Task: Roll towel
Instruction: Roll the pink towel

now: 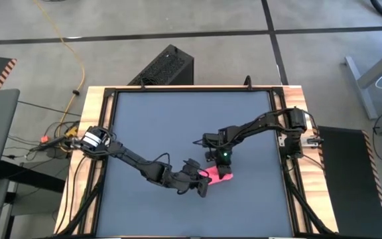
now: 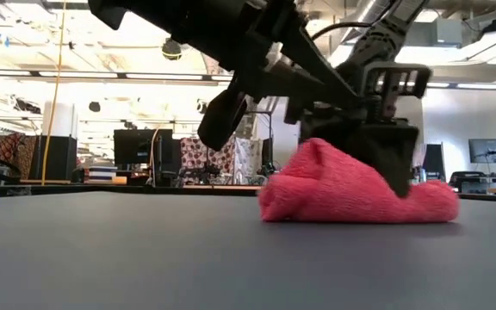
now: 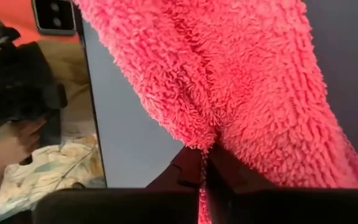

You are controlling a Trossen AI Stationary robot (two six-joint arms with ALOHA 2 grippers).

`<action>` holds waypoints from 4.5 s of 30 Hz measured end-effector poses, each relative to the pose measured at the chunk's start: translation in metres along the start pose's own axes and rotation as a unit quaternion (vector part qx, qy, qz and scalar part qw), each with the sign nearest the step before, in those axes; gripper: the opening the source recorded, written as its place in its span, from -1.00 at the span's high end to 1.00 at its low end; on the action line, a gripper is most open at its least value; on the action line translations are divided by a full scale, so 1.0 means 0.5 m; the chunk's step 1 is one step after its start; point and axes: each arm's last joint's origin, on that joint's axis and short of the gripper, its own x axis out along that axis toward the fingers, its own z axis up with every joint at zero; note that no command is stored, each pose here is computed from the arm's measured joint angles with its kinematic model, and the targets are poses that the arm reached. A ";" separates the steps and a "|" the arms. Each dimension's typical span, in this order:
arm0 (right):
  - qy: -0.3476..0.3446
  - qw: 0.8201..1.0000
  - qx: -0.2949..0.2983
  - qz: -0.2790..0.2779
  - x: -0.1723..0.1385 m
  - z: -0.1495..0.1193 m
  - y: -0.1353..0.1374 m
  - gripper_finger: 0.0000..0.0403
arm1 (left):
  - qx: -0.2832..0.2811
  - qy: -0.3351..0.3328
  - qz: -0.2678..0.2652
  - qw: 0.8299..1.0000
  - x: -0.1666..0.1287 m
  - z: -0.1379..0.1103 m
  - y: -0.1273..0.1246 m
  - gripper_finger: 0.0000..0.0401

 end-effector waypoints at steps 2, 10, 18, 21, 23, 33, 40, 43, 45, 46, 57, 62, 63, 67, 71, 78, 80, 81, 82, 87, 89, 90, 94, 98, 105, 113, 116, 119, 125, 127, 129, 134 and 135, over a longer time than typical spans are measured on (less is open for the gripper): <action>-0.010 1.000 -0.012 -0.003 -0.004 0.013 0.006 0.82 | 0.001 0.001 0.002 1.000 0.000 0.000 0.001 1.00; -0.019 0.999 -0.031 0.000 -0.008 0.030 0.022 0.82 | 0.018 0.031 0.050 0.998 -0.003 -0.014 0.021 1.00; -0.005 0.999 -0.050 0.003 0.008 0.025 0.035 0.43 | 0.028 0.035 0.041 0.998 -0.008 -0.024 0.014 1.00; -0.001 0.998 -0.058 -0.021 0.019 0.022 0.043 0.16 | 0.027 0.037 0.040 0.998 -0.008 -0.024 0.014 1.00; 0.000 0.998 -0.057 -0.040 0.024 0.021 0.047 -0.02 | 0.029 0.039 0.041 0.998 -0.008 -0.023 0.014 1.00; -0.018 0.995 -0.050 -0.082 0.019 0.021 0.069 -0.30 | 0.041 0.045 0.045 0.997 -0.005 -0.020 0.019 1.00; -0.094 0.978 -0.090 -0.163 -0.045 0.009 0.147 -0.29 | 0.080 0.055 0.077 0.992 0.001 -0.009 0.040 1.00; -0.113 0.973 -0.097 -0.175 -0.069 -0.002 0.173 -0.29 | 0.115 0.072 0.098 0.986 0.001 -0.009 0.052 1.00; -0.121 0.972 -0.088 -0.180 -0.082 -0.009 0.183 -0.29 | 0.135 0.089 0.095 0.982 0.002 -0.008 0.055 1.00; -0.126 0.972 -0.086 -0.180 -0.088 -0.012 0.189 -0.29 | 0.141 0.097 0.088 0.981 0.003 -0.007 0.055 1.00; -0.118 0.962 -0.058 -0.240 -0.115 -0.044 0.202 -0.29 | 0.148 0.109 0.010 0.983 0.016 0.014 0.039 0.39; -0.121 0.959 -0.060 -0.248 -0.114 -0.044 0.202 -0.29 | 0.148 0.132 0.076 0.977 0.013 0.010 0.066 0.13; -0.122 0.959 -0.062 -0.247 -0.113 -0.043 0.203 -0.29 | 0.151 0.143 0.097 0.973 0.011 0.006 0.076 0.11; -0.122 0.957 -0.068 -0.256 -0.108 -0.045 0.208 -0.29 | 0.155 0.169 0.132 0.964 0.007 -0.002 0.093 0.10; -0.120 0.955 -0.073 -0.261 -0.103 -0.047 0.212 -0.29 | 0.157 0.161 0.135 0.965 0.008 0.000 0.093 0.10; -0.123 0.948 -0.082 -0.283 -0.097 -0.049 0.216 -0.29 | 0.139 0.168 0.143 0.965 0.014 -0.002 0.103 0.10; -0.124 0.940 -0.096 -0.303 -0.094 -0.049 0.218 -0.29 | 0.133 0.163 0.147 0.966 0.014 -0.001 0.103 0.10; -0.125 0.938 -0.099 -0.308 -0.094 -0.049 0.218 -0.29 | 0.133 0.161 0.148 0.967 0.014 -0.001 0.103 0.10; -0.125 0.937 -0.101 -0.310 -0.092 -0.050 0.220 -0.29 | 0.132 0.159 0.147 0.967 0.014 -0.001 0.103 0.10; -0.125 0.937 -0.100 -0.310 -0.094 -0.049 0.219 -0.29 | 0.114 0.159 0.153 0.969 0.015 0.001 0.105 0.10; -0.125 0.937 -0.100 -0.310 -0.094 -0.049 0.219 -0.29 | 0.107 0.168 0.156 0.967 0.015 0.002 0.111 0.14; -0.125 0.937 -0.100 -0.309 -0.094 -0.049 0.219 -0.29 | 0.103 0.171 0.159 0.967 0.015 0.002 0.113 0.18; -0.125 0.938 -0.099 -0.309 -0.094 -0.049 0.219 -0.29 | 0.101 0.176 0.171 0.964 0.013 0.002 0.117 0.47; -0.125 0.938 -0.099 -0.309 -0.094 -0.049 0.219 -0.29 | 0.100 0.177 0.174 0.963 0.012 0.002 0.119 0.88; -0.125 0.938 -0.099 -0.308 -0.094 -0.049 0.218 -0.29 | 0.070 0.160 0.196 0.965 0.011 0.003 0.124 0.99; -0.125 0.938 -0.098 -0.308 -0.094 -0.050 0.218 -0.29 | 0.100 0.172 0.131 0.971 0.020 0.007 0.104 0.95; -0.122 0.938 -0.097 -0.310 -0.094 -0.051 0.218 -0.29 | 0.088 0.174 0.086 0.977 0.025 0.009 0.089 0.80; -0.115 0.938 -0.090 -0.313 -0.096 -0.053 0.214 -0.29 | 0.083 0.180 0.058 0.978 0.027 0.010 0.080 0.58; -0.105 0.938 -0.078 -0.322 -0.104 -0.056 0.205 -0.29 | 0.079 0.185 0.024 0.979 0.029 0.012 0.070 0.13; -0.092 0.938 -0.075 -0.327 -0.106 -0.060 0.201 -0.29 | 0.073 0.178 0.026 0.981 0.031 0.015 0.065 0.03; -0.077 0.938 -0.068 -0.331 -0.106 -0.067 0.199 -0.29 | 0.073 0.160 0.031 0.984 0.034 0.024 0.052 -0.03; -0.051 0.933 -0.075 -0.349 -0.104 -0.089 0.207 -0.29 | 0.110 0.148 0.107 0.977 0.043 0.071 0.023 -0.04; -0.052 0.931 -0.078 -0.354 -0.104 -0.094 0.209 -0.29 | 0.123 0.150 0.120 0.974 0.045 0.086 0.016 -0.04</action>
